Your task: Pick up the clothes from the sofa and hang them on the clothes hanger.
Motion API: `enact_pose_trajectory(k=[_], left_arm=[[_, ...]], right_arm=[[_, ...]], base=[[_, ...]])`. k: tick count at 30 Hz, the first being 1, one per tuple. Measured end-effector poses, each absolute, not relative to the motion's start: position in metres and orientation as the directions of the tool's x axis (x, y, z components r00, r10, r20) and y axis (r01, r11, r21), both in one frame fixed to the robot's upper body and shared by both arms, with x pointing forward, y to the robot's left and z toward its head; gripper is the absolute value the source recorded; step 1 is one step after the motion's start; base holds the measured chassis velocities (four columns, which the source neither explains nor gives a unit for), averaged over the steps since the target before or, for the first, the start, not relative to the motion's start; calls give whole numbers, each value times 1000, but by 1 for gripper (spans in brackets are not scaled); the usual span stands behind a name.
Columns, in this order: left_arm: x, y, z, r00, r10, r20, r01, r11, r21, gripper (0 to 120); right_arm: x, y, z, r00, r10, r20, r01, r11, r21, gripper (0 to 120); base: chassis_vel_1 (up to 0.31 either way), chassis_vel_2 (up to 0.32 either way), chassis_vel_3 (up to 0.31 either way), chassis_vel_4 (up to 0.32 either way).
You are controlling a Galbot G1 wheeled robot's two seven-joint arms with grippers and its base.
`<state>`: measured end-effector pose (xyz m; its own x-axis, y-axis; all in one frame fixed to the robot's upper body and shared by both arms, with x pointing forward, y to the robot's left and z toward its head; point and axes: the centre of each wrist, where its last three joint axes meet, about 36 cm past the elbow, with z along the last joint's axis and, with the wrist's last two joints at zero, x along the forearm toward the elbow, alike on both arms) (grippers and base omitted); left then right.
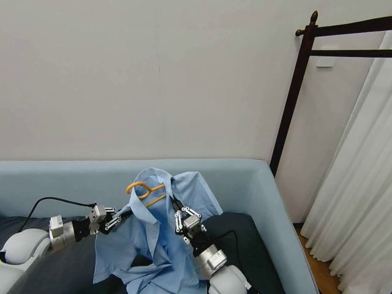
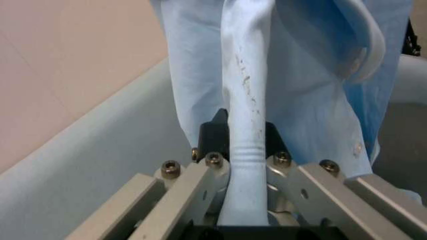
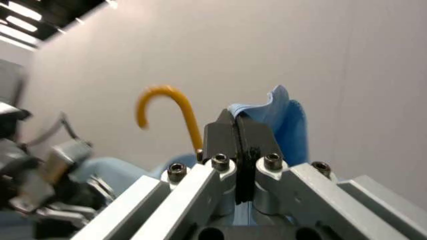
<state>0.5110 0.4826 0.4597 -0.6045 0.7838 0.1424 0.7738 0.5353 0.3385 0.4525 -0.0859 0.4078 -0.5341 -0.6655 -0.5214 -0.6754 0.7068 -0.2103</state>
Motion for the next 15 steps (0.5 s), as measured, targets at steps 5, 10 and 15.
enact_pose_trajectory(k=[5,10,15], left_arm=[[517,484,464,-619,778,110,760,559,331,2],[519,482,473,-641,765,68,740,592,320,2],[517,478,479,-633,773,43,744,593,309,2]], right_arm=[[462,-102,415,-442,-728,-525,-688,650,-323,0],[482,-136,416,-346,-849,-399,-576,528,-624,0],[488,-149,403,-362,-874,-324,-504,475,-721,0]], base=[[0,0,0,0],[0,0,0,0],[0,0,0,0]])
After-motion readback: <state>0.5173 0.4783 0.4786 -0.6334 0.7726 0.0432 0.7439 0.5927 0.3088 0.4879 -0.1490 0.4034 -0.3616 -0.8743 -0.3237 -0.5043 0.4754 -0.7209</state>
